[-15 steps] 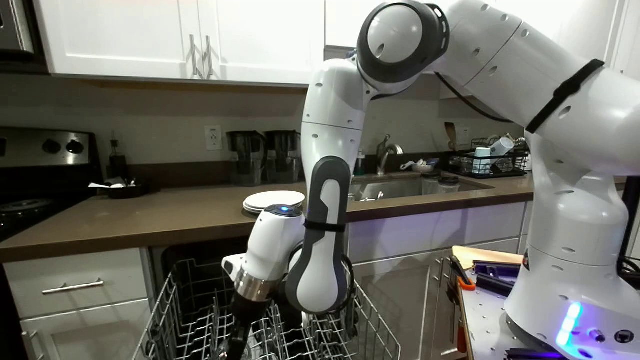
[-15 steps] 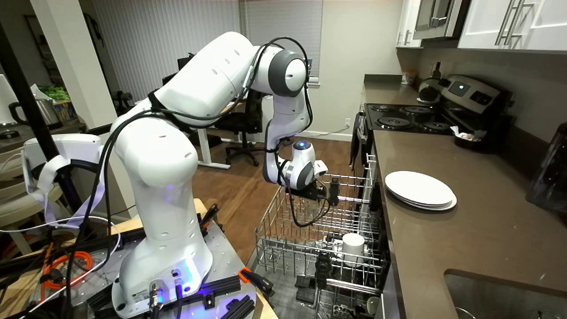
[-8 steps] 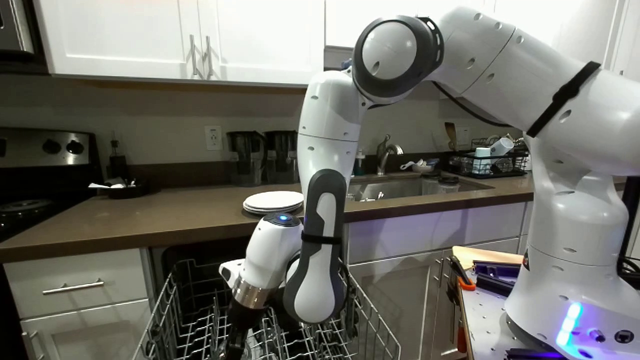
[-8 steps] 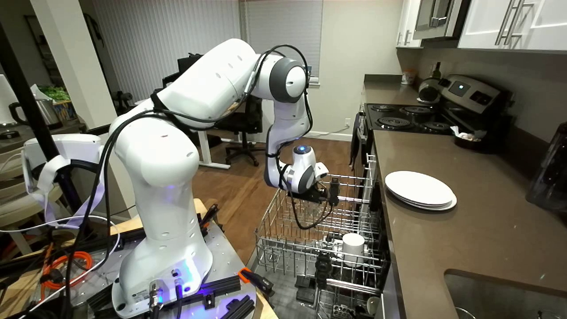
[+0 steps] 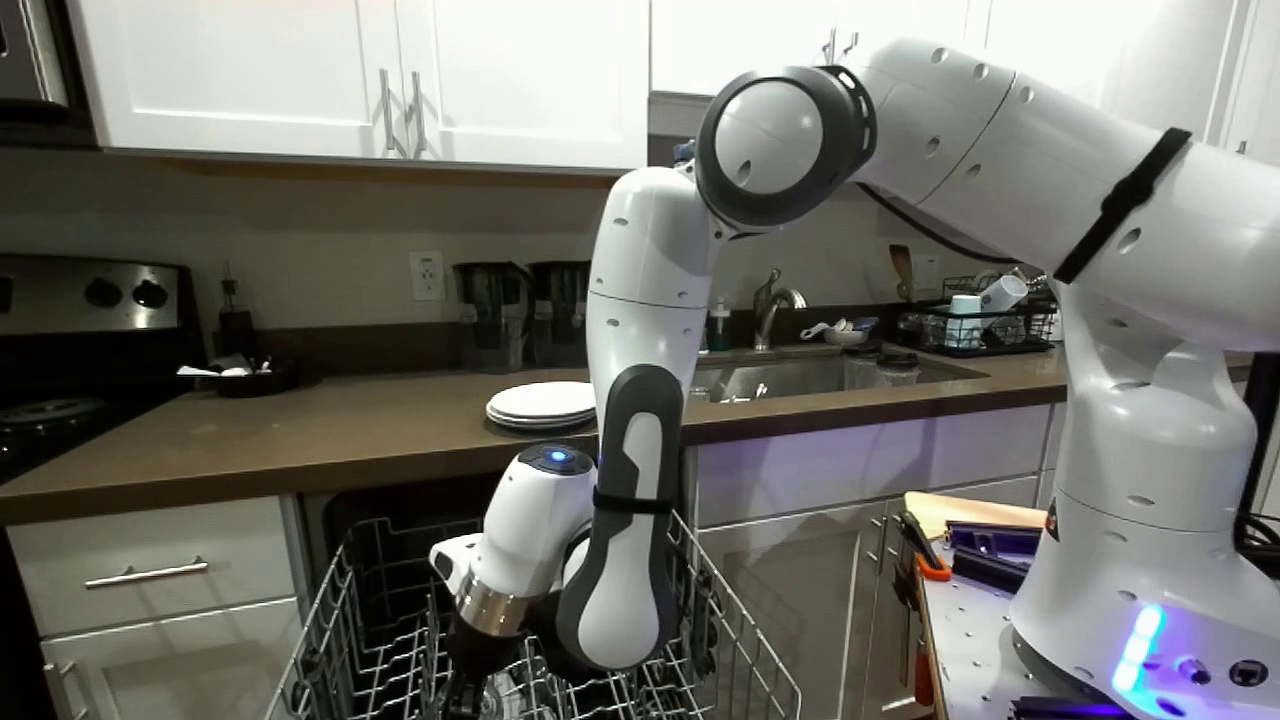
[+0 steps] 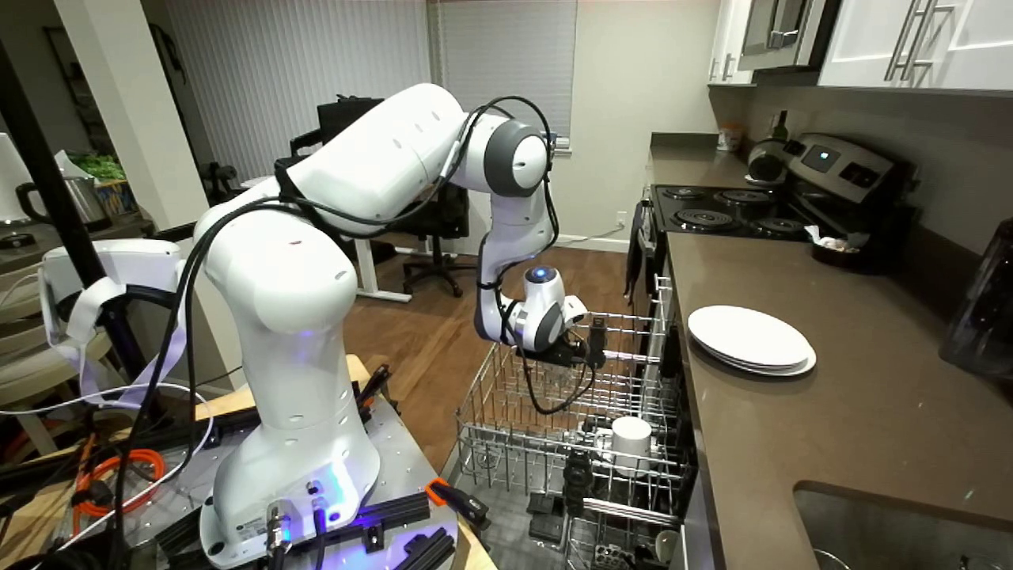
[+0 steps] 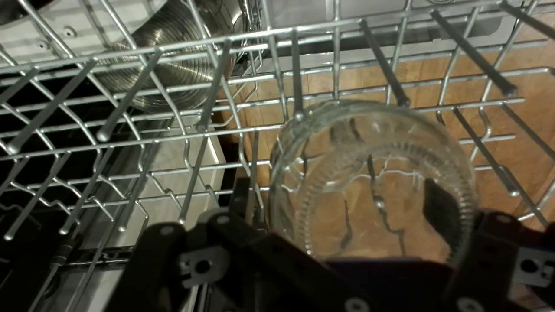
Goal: Move the bottle closer to the cup in the dishwasher
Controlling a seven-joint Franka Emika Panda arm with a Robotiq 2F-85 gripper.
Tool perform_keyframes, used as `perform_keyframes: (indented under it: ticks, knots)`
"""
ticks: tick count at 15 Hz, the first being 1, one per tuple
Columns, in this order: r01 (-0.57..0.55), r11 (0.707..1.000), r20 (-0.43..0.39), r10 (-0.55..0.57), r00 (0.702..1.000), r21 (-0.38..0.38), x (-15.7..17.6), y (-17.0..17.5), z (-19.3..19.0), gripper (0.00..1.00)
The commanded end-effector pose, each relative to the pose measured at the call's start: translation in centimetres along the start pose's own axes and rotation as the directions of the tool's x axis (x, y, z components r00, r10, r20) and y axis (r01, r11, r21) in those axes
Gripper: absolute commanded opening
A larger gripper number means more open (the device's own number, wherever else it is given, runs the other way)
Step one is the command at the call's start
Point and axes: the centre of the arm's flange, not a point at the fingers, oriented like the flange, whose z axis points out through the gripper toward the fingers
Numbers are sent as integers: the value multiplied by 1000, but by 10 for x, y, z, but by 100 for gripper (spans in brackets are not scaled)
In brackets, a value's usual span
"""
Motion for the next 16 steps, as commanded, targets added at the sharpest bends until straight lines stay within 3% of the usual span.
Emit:
perform_keyframes:
  ticks: [1, 14, 15, 16]
  knots:
    - [4, 1000, 29, -3, 1000, -18, 2, 7, 1, 100]
    - [-55, 998, 122, 57, 991, -19, -3, 7, -4, 100]
    - [-52, 998, 118, 54, 992, -19, -3, 6, -4, 75]
    - [-51, 999, 117, 53, 992, -20, -2, 5, -4, 74]
